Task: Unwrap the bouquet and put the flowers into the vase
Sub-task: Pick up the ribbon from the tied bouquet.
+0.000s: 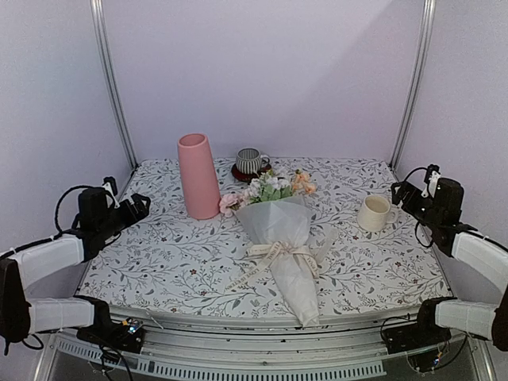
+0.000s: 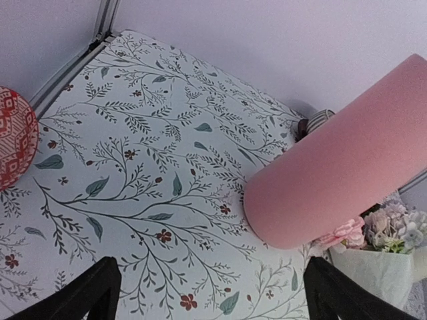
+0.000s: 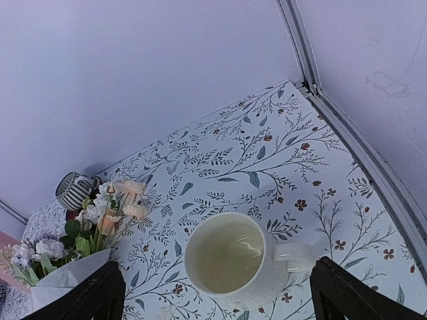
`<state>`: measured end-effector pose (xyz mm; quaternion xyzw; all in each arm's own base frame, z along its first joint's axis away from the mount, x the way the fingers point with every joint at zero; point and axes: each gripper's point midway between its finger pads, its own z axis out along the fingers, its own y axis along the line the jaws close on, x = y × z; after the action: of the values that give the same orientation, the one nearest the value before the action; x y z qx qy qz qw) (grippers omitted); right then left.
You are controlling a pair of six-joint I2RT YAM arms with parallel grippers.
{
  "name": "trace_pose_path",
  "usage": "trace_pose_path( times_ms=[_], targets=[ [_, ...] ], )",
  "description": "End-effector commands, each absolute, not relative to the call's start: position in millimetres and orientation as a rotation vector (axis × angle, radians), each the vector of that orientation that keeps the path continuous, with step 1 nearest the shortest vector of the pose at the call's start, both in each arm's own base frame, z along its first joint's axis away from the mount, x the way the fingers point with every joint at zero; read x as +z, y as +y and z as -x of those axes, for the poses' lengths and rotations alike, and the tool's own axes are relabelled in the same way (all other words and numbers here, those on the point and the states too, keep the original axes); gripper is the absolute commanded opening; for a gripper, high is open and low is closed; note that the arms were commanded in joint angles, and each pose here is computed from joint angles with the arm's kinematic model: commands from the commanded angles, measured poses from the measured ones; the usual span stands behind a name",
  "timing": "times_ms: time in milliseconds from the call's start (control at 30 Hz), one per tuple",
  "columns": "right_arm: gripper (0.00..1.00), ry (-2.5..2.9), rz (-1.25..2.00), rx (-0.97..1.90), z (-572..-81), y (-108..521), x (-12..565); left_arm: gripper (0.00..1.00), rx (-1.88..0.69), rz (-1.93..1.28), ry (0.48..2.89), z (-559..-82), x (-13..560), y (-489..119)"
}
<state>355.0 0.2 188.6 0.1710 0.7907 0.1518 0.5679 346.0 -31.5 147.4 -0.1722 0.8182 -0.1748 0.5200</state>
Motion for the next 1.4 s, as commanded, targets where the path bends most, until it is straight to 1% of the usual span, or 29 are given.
trace_pose_path(
  times_ms=[0, 33, 67, 167, 300, 367, 433, 533, 633, 767, 867, 967, 1000, 1033, 1200, 1367],
  targets=[
    [0.99, 1.879, -0.425, 0.373, -344.3, 1.0, 186.8, 0.98, -0.468, 0.509, 2.001, -334.5, 136.1, -30.4],
    [0.99, 1.887, -0.442, 0.372, -342.8, -0.1, 186.0, 0.98, -0.418, 0.622, 2.031, -327.6, 125.4, -17.8],
    [0.99, 1.901, -0.475, 0.375, -341.1, -1.6, 183.3, 0.98, -0.382, 0.662, 2.048, -322.8, 120.1, -10.6],
    [0.99, 1.951, -0.536, 0.391, -337.8, -1.8, 176.3, 0.98, -0.385, 0.613, 2.066, -319.0, 112.8, -10.6],
    [0.99, 2.041, -0.574, 0.384, -334.7, -1.2, 159.0, 0.97, -0.635, 0.360, 2.081, -315.9, 114.4, -57.2],
    [0.99, 2.105, -0.616, 0.381, -332.8, -1.1, 146.1, 0.98, -0.774, 0.204, 2.071, -310.5, 117.8, -88.2],
    [0.99, 2.178, -0.660, 0.377, -333.0, -0.7, 135.1, 0.98, -0.816, 0.082, 2.104, -304.9, 113.8, -113.8],
    [0.99, 2.293, -0.707, 0.361, -334.9, 0.5, 118.7, 0.98, -0.765, -0.068, 2.144, -298.9, 110.6, -144.7],
    [0.99, 2.364, -0.676, 0.368, -337.4, 5.5, 113.0, 0.98, -0.715, -0.213, 2.119, -289.7, 115.9, -174.8],
    [0.99, 2.397, -0.655, 0.282, -334.6, 10.6, 110.7, 0.94, -0.712, -0.406, 2.114, -269.6, 112.9, -212.2],
    [0.99, 2.434, -0.642, 0.211, -330.4, 23.9, 109.7, 0.93, -0.710, -0.538, 2.102, -253.0, 110.5, -236.2],
    [0.99, 2.469, -0.601, 0.217, -330.0, 42.7, 108.3, 0.93, -0.715, -0.677, 2.070, -234.0, 112.5, -265.7],
    [0.99, 2.479, -0.579, 0.220, -328.9, 49.8, 107.3, 0.91, -0.699, -0.713, 2.063, -229.9, 113.3, -274.3],
    [0.99, 2.485, -0.562, 0.222, -328.1, 56.4, 106.8, 0.89, -0.674, -0.743, 2.061, -225.6, 112.5, -281.6],
    [1.00, 2.522, -0.495, 0.231, -324.8, 89.8, 98.9, 0.89, -0.558, -0.821, 2.112, -217.0, 101.0, -310.3],
    [0.97, 2.589, -0.425, 0.202, -332.5, 117.4, 86.0, 0.89, -0.509, -0.878, 2.177, -206.0, 78.2, -337.3]
  ],
)
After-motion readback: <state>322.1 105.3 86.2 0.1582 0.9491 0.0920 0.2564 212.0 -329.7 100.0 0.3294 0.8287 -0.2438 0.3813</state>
